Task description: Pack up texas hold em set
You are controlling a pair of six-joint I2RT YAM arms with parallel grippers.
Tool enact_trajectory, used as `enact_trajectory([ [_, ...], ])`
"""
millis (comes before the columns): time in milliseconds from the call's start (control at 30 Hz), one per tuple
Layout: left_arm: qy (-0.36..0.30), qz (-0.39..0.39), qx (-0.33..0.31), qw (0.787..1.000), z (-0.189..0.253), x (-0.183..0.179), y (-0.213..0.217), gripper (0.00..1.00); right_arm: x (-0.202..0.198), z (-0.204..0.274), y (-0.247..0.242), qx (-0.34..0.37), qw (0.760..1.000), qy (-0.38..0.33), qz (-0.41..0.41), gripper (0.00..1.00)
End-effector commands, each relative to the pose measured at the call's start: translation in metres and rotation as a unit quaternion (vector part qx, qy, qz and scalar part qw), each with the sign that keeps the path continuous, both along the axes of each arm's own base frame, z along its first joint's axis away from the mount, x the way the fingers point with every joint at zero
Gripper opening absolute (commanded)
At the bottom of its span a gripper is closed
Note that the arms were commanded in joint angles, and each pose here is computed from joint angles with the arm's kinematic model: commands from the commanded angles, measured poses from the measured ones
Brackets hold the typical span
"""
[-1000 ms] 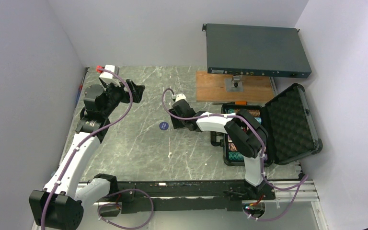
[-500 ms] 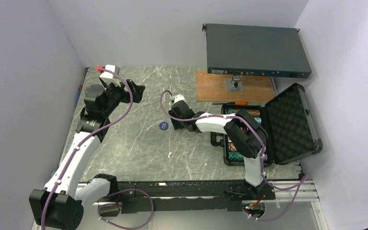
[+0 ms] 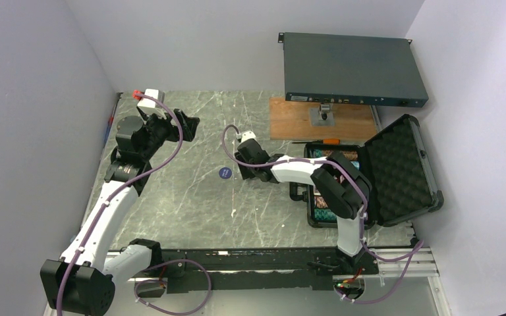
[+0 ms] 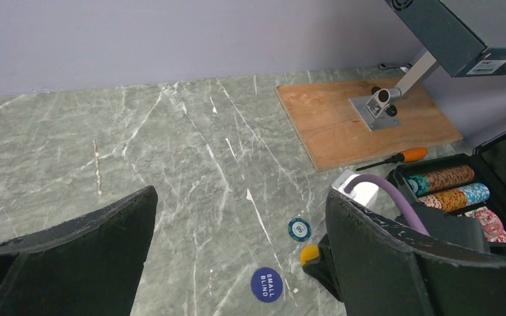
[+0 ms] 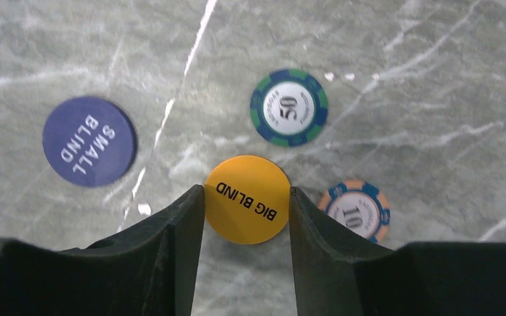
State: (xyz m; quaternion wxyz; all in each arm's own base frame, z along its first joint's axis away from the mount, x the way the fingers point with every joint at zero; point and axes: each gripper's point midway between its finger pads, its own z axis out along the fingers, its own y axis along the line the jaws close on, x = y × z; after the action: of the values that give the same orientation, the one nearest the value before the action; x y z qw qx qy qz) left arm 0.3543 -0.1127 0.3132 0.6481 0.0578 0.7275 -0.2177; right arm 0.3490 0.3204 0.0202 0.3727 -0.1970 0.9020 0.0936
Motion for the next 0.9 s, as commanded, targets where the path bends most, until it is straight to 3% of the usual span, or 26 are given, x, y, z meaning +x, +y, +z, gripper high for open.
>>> enact_trajectory([
  [0, -0.046, -0.008, -0.014, 0.999, 0.036, -0.001, -0.002, 0.99, -0.002, 0.039, -0.010, 0.018, 0.999, -0.028, -0.019, 0.34],
  [300, -0.046, -0.010, -0.018, 0.999, 0.036, -0.002, -0.003, 0.99, -0.002, 0.099, -0.048, 0.042, 0.993, -0.076, -0.084, 0.31],
  [467, -0.049, -0.016, -0.023, 0.998, 0.039, -0.004, -0.005, 0.99, -0.021, 0.112, -0.132, 0.031, 0.979, -0.077, -0.185, 0.30],
  [667, -0.052, -0.017, -0.027, 0.998, 0.041, -0.006, -0.005, 0.99, -0.056, 0.114, -0.241, 0.061, 0.944, -0.052, -0.320, 0.28],
  [867, -0.051, -0.017, -0.028, 0.998, 0.040, -0.006, -0.006, 0.99, -0.076, 0.092, -0.299, 0.063, 0.909, 0.005, -0.411, 0.25],
])
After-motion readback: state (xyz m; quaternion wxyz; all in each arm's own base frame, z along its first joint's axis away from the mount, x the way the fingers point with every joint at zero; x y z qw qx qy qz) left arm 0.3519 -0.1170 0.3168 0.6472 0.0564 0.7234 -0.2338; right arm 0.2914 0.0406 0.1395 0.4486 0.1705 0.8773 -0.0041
